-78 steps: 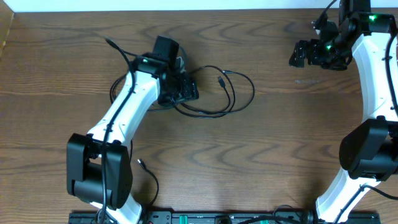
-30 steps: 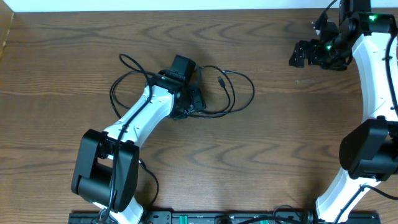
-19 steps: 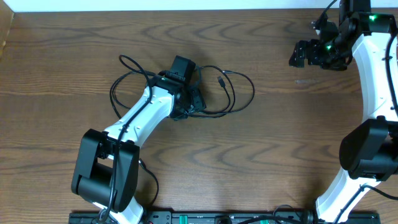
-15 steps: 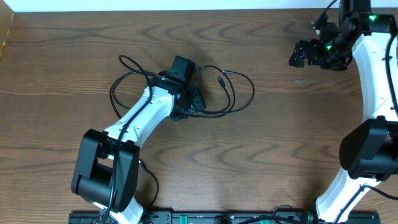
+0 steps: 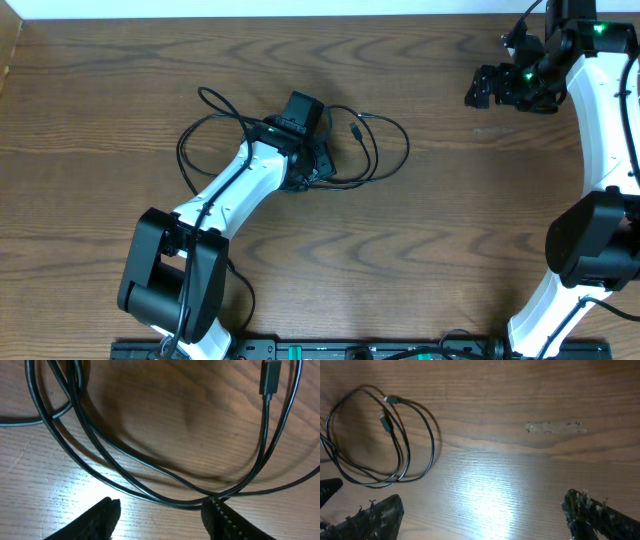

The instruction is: Untangle cables

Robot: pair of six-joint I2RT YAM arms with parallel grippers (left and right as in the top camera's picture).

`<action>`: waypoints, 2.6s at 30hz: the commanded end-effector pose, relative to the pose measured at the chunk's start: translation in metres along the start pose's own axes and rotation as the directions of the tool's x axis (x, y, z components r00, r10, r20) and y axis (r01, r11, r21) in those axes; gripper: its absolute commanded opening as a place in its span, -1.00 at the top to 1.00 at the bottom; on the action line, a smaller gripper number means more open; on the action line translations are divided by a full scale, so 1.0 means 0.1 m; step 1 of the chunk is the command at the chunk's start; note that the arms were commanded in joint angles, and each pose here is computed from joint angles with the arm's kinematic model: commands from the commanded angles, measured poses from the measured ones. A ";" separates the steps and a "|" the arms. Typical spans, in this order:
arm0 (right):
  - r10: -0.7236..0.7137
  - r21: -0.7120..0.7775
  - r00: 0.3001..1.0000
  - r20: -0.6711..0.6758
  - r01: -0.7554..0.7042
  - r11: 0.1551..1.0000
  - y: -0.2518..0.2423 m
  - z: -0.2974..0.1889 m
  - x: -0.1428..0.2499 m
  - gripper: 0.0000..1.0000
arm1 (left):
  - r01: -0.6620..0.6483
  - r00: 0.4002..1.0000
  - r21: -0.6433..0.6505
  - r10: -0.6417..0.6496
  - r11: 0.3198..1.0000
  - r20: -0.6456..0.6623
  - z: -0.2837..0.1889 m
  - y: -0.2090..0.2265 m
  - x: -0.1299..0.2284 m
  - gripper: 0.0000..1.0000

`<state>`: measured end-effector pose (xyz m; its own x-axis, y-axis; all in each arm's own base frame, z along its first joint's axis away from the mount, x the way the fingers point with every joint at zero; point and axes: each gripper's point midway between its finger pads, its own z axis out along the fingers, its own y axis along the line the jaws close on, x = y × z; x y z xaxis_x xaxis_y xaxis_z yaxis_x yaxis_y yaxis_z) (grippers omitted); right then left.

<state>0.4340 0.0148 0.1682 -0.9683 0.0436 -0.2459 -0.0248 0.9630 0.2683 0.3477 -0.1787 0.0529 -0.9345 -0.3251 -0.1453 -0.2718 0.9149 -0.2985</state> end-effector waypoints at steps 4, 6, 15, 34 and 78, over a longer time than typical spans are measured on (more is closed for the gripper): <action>-0.008 -0.012 1.000 -0.014 0.008 1.000 0.05 0.03 0.03 -0.98 | 0.033 0.999 -0.055 -0.033 0.998 0.005 0.15 0.11 0.00 -0.15; -0.008 -0.012 1.000 -0.014 0.008 1.000 0.05 0.03 0.03 -0.98 | 0.031 1.000 -0.061 -0.031 0.998 -0.001 0.21 0.12 0.01 -0.15; -0.008 -0.012 1.000 -0.014 0.008 1.000 0.05 0.03 0.03 -0.98 | 0.033 0.999 -0.079 -0.035 0.996 -0.021 0.39 0.16 0.02 -0.12; -0.009 -0.012 1.000 -0.014 0.008 1.000 0.05 0.03 0.03 -0.98 | 0.028 0.998 -0.107 -0.033 0.994 -0.051 0.55 0.22 0.10 0.24; -0.015 -0.014 1.000 -0.015 0.015 1.000 0.07 0.04 0.03 -0.98 | -0.306 0.847 0.239 0.149 0.921 0.510 -1.90 -0.61 -0.40 0.85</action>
<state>0.4333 0.0174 0.1680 -0.9691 0.0381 -0.2437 -0.0297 0.9627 0.2689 0.3550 -0.1797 0.2355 -0.7599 -0.2731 -0.5900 0.0572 0.8759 -0.4791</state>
